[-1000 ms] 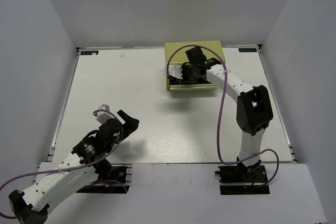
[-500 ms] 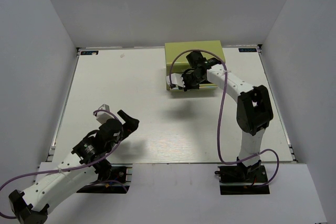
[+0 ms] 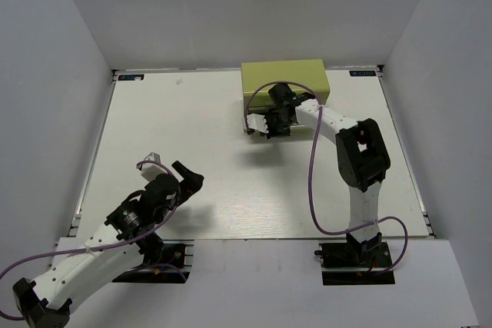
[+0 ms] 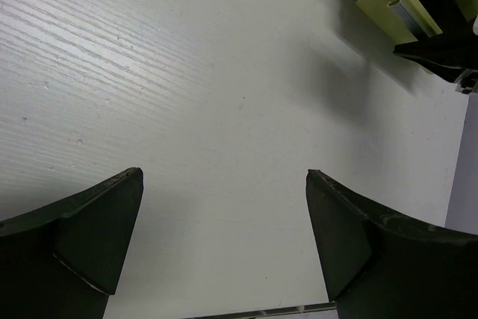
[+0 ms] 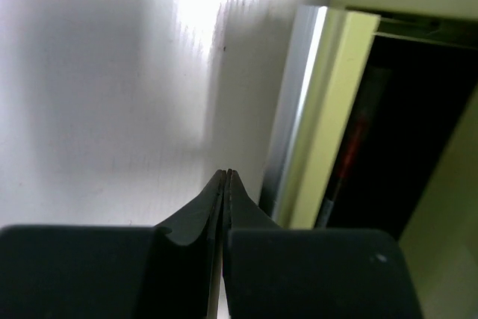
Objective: Sort the stationery into containers
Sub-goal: Close the drawer in the storage box, then reset both arms
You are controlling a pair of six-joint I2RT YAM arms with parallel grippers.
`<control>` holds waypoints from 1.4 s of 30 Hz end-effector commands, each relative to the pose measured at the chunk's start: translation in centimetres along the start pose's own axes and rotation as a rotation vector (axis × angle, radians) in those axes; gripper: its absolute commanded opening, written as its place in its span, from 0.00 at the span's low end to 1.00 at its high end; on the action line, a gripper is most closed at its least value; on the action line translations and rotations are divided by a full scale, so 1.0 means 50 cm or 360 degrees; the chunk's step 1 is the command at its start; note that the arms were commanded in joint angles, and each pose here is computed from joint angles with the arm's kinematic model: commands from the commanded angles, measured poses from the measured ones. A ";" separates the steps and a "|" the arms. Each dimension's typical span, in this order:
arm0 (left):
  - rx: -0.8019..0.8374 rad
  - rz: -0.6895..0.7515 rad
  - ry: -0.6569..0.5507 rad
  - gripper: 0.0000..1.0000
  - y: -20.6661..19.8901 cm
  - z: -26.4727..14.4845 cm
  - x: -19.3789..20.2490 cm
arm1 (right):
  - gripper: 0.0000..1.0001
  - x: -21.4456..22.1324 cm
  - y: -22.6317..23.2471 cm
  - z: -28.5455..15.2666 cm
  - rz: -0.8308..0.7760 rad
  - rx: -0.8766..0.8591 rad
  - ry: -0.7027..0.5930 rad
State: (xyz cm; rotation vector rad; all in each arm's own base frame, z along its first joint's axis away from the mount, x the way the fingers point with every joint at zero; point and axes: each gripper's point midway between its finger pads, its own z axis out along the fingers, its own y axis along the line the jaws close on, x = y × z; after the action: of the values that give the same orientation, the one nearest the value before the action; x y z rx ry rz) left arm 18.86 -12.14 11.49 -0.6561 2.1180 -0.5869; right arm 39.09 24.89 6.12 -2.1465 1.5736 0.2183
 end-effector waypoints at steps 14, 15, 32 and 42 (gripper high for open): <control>0.0055 0.0006 -0.0013 1.00 -0.036 -0.002 -0.015 | 0.03 0.030 -0.147 -0.036 0.0098 0.0733 0.0108; 0.0055 0.0006 -0.0013 1.00 -0.036 -0.002 -0.015 | 0.04 0.032 -0.148 -0.034 0.0109 0.0742 0.0113; 0.0085 0.0005 -0.0028 1.00 -0.043 -0.005 -0.020 | 0.16 -0.023 -0.094 -0.103 0.0154 0.0699 -0.0111; 0.0394 0.0230 -0.0032 1.00 -0.154 0.002 -0.032 | 0.90 -0.159 0.035 -0.263 0.0680 0.0637 -0.0780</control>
State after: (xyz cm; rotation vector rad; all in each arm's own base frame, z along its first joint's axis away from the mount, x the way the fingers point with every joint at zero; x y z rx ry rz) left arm 20.47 -14.73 13.09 -0.4922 2.0940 -0.6491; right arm 34.70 24.50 19.25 -1.5020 1.4790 0.2544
